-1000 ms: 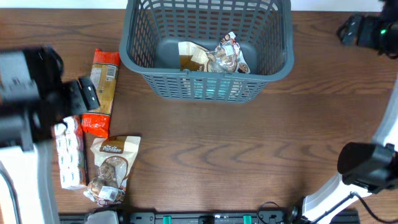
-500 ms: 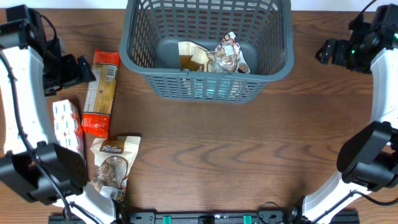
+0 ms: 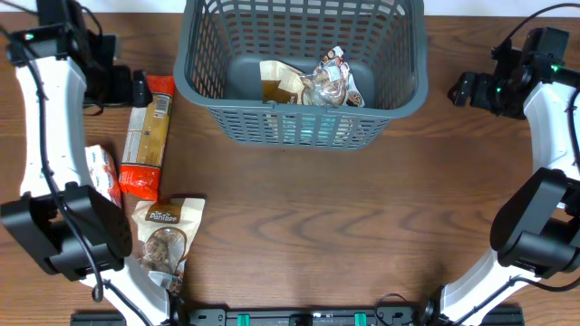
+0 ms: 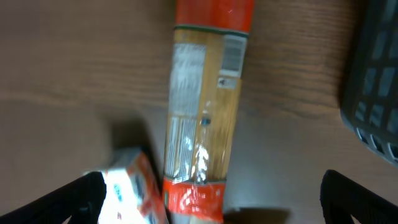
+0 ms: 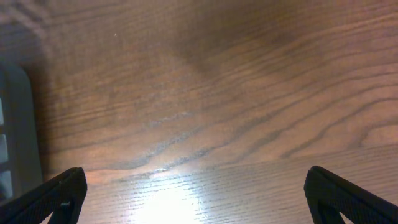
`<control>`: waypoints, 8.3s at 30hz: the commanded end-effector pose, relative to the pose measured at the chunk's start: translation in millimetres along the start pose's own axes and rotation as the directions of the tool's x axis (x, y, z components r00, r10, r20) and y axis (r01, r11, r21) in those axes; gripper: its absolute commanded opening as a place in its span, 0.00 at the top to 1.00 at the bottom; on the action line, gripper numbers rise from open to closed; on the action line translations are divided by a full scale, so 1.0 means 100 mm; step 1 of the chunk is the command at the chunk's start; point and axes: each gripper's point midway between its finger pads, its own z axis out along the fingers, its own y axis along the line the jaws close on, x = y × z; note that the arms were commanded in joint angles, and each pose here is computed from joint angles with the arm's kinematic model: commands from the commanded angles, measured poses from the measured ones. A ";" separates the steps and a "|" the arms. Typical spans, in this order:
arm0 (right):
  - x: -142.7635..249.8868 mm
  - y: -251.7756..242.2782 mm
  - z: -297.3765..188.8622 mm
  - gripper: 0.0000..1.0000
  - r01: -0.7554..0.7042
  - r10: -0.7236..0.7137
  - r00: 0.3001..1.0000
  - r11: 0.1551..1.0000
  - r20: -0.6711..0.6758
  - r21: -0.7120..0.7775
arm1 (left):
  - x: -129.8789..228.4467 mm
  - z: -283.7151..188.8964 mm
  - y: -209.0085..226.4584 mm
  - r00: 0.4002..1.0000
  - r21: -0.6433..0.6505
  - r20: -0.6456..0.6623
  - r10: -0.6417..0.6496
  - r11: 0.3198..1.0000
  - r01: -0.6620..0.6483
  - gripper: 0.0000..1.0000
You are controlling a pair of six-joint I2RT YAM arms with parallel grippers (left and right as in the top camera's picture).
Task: Pack container
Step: 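Reach the left gripper to the spaghetti package and grasp it, then lift the spaghetti package and lay it into the basket, then move the left gripper to the white tissue box and grasp it, then lift the tissue box over the basket and lower it inside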
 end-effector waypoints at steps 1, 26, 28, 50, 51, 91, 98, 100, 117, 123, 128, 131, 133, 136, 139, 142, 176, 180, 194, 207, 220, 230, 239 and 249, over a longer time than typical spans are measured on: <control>0.03 0.04 0.04 0.01 0.007 -0.007 1.000 1.000 -0.009 -0.008 | 0.15 0.39 -0.01 0.992 0.014 -0.098 0.081 0.997 -0.080 0.01; 0.01 0.03 0.04 0.01 0.069 -0.069 0.998 0.998 -0.003 -0.007 | 0.63 1.65 -0.05 0.925 0.087 -0.372 0.074 0.995 -0.044 0.02; 0.01 0.03 0.04 0.01 0.069 -0.069 0.998 0.998 -0.002 -0.007 | 0.64 1.65 -0.05 0.924 0.088 -0.375 0.074 0.995 -0.044 0.09; 0.04 0.04 0.04 0.01 0.067 -0.068 0.998 0.998 -0.014 -0.010 | 0.38 1.16 -0.04 0.959 0.048 -0.284 -0.008 0.999 0.023 0.94; 0.04 0.04 0.04 0.01 0.067 -0.068 0.998 0.998 -0.015 -0.010 | 0.33 1.04 -0.03 0.967 0.044 -0.254 -0.008 0.999 0.020 0.94; 0.03 0.06 0.04 0.01 0.073 -0.073 0.997 0.997 -0.011 -0.011 | -0.67 -1.78 -3.08 -0.082 -0.508 0.557 0.826 0.261 -0.821 0.94; 0.03 0.06 0.04 0.01 0.073 -0.073 0.997 0.997 -0.009 -0.011 | -0.79 -0.66 -3.15 0.081 -0.329 0.511 0.856 0.281 -0.902 0.94; 0.03 0.06 0.04 0.01 0.080 -0.080 0.997 0.997 -0.010 -0.012 | -0.77 -0.44 -3.12 0.143 -0.272 0.498 0.856 0.310 -0.911 0.94; 0.04 0.07 0.04 0.01 0.080 -0.080 0.997 0.997 -0.015 -0.015 | -0.58 -1.13 -2.91 0.228 -0.253 0.551 0.802 0.422 -0.871 0.01; 0.06 0.08 0.04 0.01 0.080 -0.080 0.997 0.997 -0.023 -0.018 | -0.49 -2.27 -2.39 0.291 -0.387 0.637 0.714 0.623 -0.680 0.02; 0.08 0.08 0.04 0.01 0.079 -0.079 0.996 0.997 -0.029 -0.019 | -0.18 -2.73 -1.66 0.465 -0.373 0.664 0.585 0.799 -0.471 0.02; 0.08 0.08 0.04 0.01 0.079 -0.079 0.996 0.997 -0.029 -0.018 | 0.15 -2.74 -1.28 0.581 -0.331 0.628 0.517 0.854 -0.402 0.02; 0.08 0.08 0.04 0.01 0.078 -0.079 0.996 0.997 -0.030 -0.019 | 0.42 -2.68 -1.01 0.677 -0.303 0.576 0.458 0.889 -0.344 0.01; 0.08 0.10 0.04 0.01 0.083 -0.084 0.996 0.996 -0.029 -0.021 | 0.85 -2.53 -0.62 0.829 -0.246 0.475 0.295 0.949 -0.197 0.01; 0.07 0.12 0.04 0.01 0.085 -0.086 0.996 0.996 -0.027 -0.022 | 1.17 -2.33 -0.37 0.922 -0.231 0.342 0.184 0.967 -0.108 0.01; 0.07 0.14 0.05 0.01 0.090 -0.091 0.996 0.996 -0.026 -0.023 | 1.42 -2.10 -0.13 0.975 -0.224 0.218 0.046 0.975 0.004 0.01; 0.02 0.25 0.06 0.01 0.161 -0.161 0.987 0.987 -0.008 -0.032 | 2.07 0.94 0.75 0.953 -0.162 -0.146 -0.267 0.956 0.243 0.01; 0.03 0.25 0.06 0.01 0.160 -0.160 0.987 0.987 -0.009 -0.032 | 2.16 1.10 0.73 0.941 -0.147 -0.202 -0.270 0.959 0.243 0.01; 0.03 0.25 0.06 0.01 0.163 -0.163 0.987 0.986 -0.008 -0.032 | 1.92 0.98 0.46 0.927 0.017 -0.126 -0.353 0.934 0.357 0.94; 0.03 0.25 0.06 0.01 0.159 -0.160 0.987 0.987 -0.009 -0.033 | 0.78 -0.71 0.33 0.909 -0.008 0.382 -0.168 0.983 0.185 0.94; 0.03 0.26 0.06 0.01 0.160 -0.161 0.987 0.987 -0.009 -0.033 | 0.05 -2.09 -1.33 0.488 -0.260 0.688 0.537 0.811 -0.525 0.94; 0.04 0.26 0.06 0.01 0.160 -0.160 0.987 0.987 -0.013 -0.034 | -0.43 -2.84 -2.12 0.063 -0.427 0.841 0.538 0.731 -0.532 0.94; 0.05 0.26 0.06 0.01 0.159 -0.160 0.987 0.987 -0.019 -0.035 | -0.73 -2.69 -2.55 0.000 -0.424 0.858 0.513 0.709 -0.563 0.94; 0.05 0.26 0.06 0.01 0.159 -0.160 0.987 0.987 -0.019 -0.035 | -1.03 -2.06 -2.91 0.091 -0.354 0.840 0.535 0.668 -0.655 0.94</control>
